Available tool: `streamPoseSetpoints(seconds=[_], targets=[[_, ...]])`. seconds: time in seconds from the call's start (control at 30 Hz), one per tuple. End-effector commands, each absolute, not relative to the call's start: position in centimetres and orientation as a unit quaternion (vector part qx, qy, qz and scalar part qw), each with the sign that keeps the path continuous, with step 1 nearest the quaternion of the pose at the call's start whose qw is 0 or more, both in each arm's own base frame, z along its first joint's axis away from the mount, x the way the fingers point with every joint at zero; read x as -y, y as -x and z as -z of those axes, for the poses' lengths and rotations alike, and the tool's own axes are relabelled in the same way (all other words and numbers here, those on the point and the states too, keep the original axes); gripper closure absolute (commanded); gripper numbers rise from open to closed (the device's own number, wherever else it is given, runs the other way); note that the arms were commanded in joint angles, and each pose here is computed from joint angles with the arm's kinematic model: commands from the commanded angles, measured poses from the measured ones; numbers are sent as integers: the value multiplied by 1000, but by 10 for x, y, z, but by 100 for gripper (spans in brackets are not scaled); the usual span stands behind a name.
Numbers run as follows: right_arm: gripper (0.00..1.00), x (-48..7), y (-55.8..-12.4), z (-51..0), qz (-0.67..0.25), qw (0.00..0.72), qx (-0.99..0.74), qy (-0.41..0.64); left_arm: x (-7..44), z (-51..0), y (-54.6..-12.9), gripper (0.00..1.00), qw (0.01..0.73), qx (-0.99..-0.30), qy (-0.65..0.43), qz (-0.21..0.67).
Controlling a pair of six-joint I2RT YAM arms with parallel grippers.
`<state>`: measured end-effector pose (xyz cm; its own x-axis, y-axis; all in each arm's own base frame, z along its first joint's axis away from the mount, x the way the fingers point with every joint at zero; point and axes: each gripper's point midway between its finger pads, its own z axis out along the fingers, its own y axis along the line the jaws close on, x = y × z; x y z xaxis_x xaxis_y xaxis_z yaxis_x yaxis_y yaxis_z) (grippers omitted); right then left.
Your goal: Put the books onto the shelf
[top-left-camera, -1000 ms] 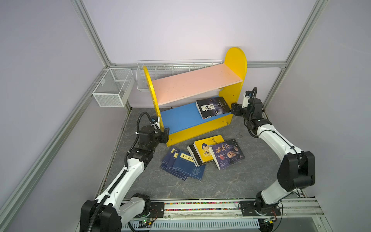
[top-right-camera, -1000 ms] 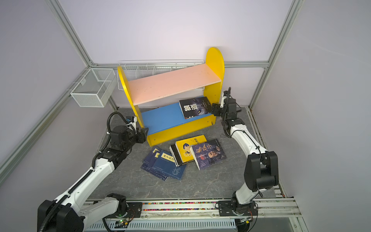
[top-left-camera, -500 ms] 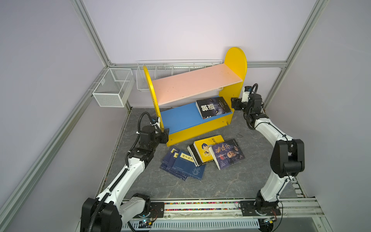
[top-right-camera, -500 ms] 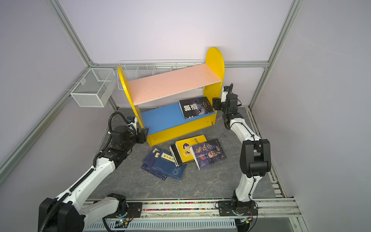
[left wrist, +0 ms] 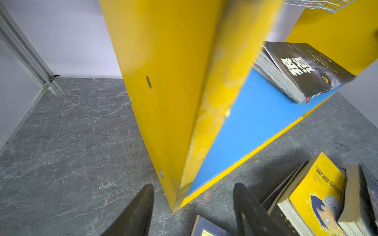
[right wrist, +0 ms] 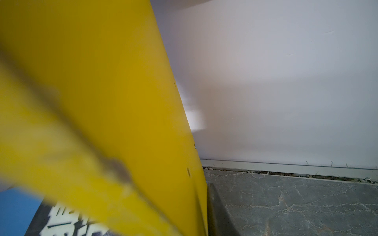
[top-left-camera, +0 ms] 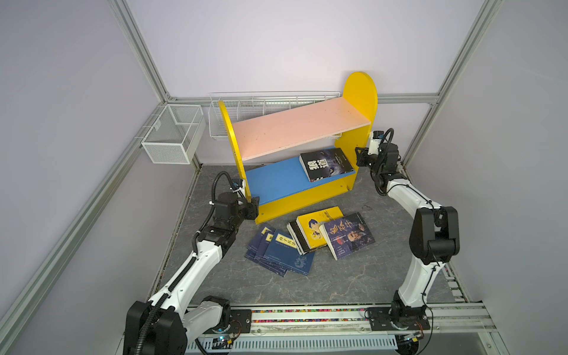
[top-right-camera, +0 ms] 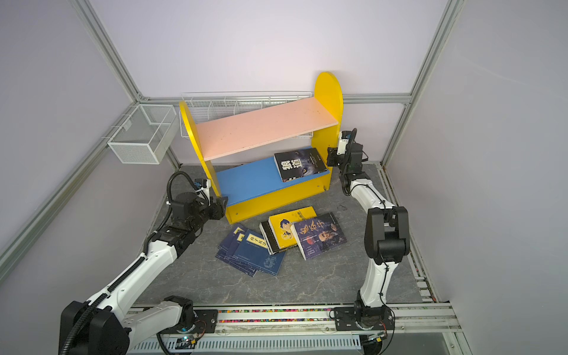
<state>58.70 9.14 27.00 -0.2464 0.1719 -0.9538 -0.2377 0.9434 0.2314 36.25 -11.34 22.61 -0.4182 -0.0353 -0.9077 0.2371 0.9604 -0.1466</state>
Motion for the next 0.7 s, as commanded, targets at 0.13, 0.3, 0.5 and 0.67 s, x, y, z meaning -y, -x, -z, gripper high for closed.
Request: streamPoseSetpoints(seconds=[0.13,0.3,0.5,0.67], targets=[[93,-74,-542,-287,-127,630,-766,-10,117,-227,-371,38,545,-825,-42,147],[93,-71,-504,-292,-118,618,-778,-3,120,-226,-372,38,542,-825,-43,153],[93,-62,-459,-292,-109,603,-790,-25,122,-233,-366,38,546,-821,-48,162],[93,-49,-424,-282,-96,589,-800,-64,125,-240,-359,38,548,-816,-58,174]])
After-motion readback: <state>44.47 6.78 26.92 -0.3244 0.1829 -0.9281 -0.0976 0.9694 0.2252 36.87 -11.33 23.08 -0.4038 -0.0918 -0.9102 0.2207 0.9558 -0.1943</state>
